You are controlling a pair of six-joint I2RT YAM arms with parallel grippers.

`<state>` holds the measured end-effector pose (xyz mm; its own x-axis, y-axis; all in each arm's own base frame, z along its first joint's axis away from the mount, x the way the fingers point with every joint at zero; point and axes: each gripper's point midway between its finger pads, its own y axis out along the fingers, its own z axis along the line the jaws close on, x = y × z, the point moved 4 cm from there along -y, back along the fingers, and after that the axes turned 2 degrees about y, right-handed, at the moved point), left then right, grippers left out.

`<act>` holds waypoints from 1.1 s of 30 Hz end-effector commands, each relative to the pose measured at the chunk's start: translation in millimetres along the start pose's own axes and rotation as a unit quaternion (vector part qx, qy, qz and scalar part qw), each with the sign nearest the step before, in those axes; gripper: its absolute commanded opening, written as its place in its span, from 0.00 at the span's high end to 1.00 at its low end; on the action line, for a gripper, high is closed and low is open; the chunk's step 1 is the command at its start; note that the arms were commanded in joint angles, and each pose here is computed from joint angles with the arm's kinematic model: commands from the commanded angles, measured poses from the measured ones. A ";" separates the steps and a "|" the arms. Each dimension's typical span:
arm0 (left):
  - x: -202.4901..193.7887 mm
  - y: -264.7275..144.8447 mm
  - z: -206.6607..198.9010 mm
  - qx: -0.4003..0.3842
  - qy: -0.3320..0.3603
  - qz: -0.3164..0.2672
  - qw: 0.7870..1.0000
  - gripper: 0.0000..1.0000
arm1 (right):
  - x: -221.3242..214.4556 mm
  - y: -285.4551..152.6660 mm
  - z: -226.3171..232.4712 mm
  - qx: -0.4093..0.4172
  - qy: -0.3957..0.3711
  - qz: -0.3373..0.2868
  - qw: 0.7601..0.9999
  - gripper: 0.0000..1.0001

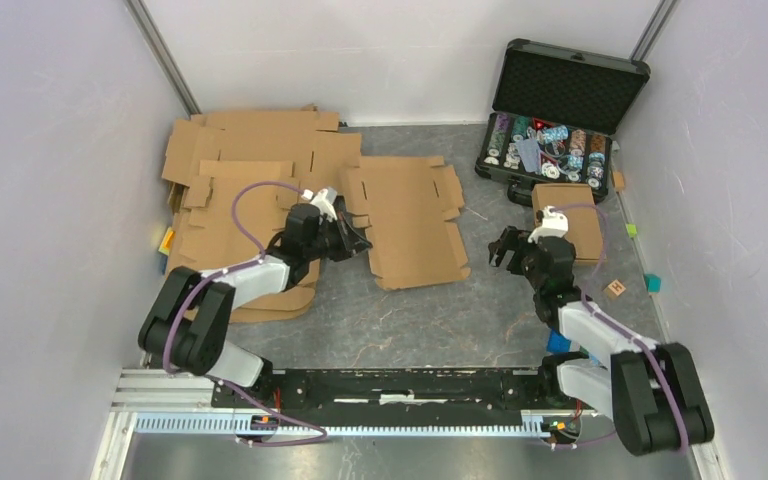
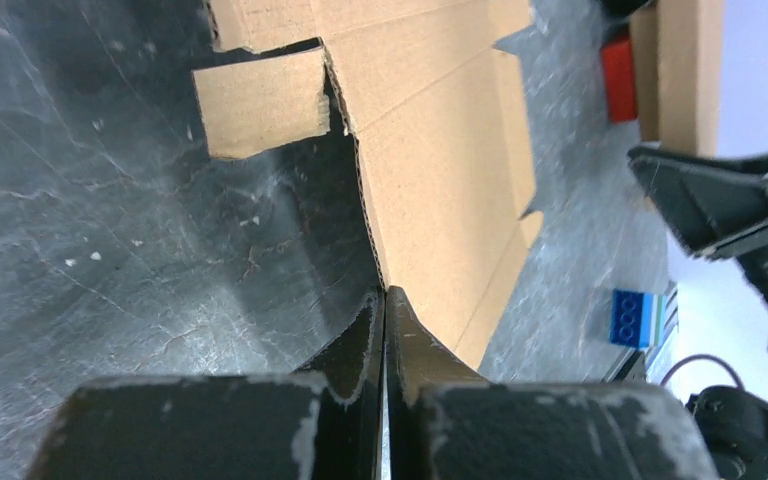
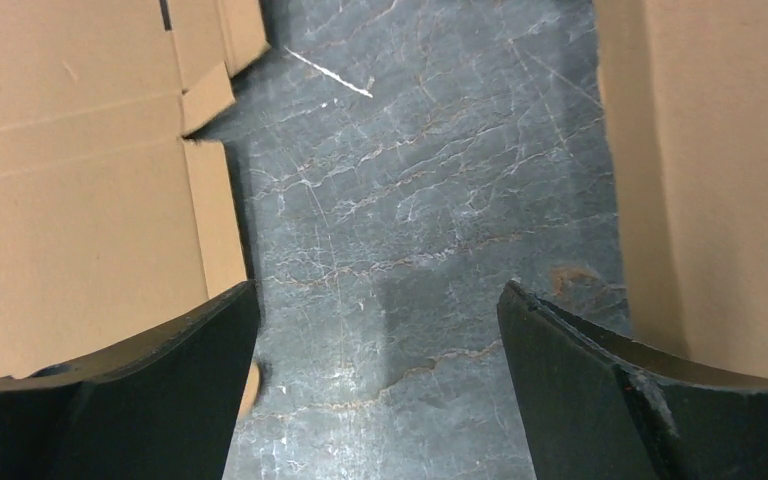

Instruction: Fold the paper box

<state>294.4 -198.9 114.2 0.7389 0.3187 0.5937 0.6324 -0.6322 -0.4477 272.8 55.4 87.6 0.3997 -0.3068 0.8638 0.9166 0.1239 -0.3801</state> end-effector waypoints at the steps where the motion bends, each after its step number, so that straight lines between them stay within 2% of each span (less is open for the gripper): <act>1: -1.6 14.8 -15.1 -0.057 0.035 0.038 0.997 0.98 | 3.0 17.0 5.0 -0.011 -0.014 0.064 0.998 0.09; 3: -7.1 20.0 -15.2 -0.053 0.036 0.055 0.996 0.98 | 5.5 27.0 0.3 -0.038 -0.023 0.086 0.995 0.14; 8: -15.4 23.8 -14.7 -0.053 0.037 0.072 0.995 0.98 | 13.5 55.7 -13.5 -0.107 -0.048 0.112 0.987 0.15; 12: -17.0 24.6 -14.3 -0.050 0.040 0.079 0.995 0.98 | 13.6 78.7 -34.1 -0.188 -0.083 0.159 0.966 0.21; 18: -18.7 25.2 -13.2 -0.048 0.041 0.084 0.994 0.98 | 18.0 96.5 -63.3 -0.275 -0.101 0.182 0.939 0.20; 20: -19.8 25.5 -12.8 -0.047 0.041 0.088 0.994 0.98 | 20.4 97.3 -78.1 -0.303 -0.091 0.190 0.929 0.21; 24: -19.6 25.4 -12.9 -0.048 0.041 0.088 0.994 0.98 | 18.7 94.2 -102.3 -0.308 -0.034 0.188 0.932 0.21; 28: -20.6 25.3 -13.5 -0.048 0.042 0.091 0.994 0.98 | 30.2 83.6 -130.9 -0.349 0.001 0.173 0.921 0.20; 33: -23.6 27.0 -15.3 -0.049 0.042 0.100 0.993 0.98 | 45.0 74.7 -142.8 -0.365 0.027 0.157 0.917 0.20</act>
<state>286.6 -223.8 86.6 0.8416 0.1752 0.5108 0.4694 -0.7050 -0.5316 375.9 -74.3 48.8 0.6093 -0.3817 0.6951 0.5609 -0.4121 -0.7180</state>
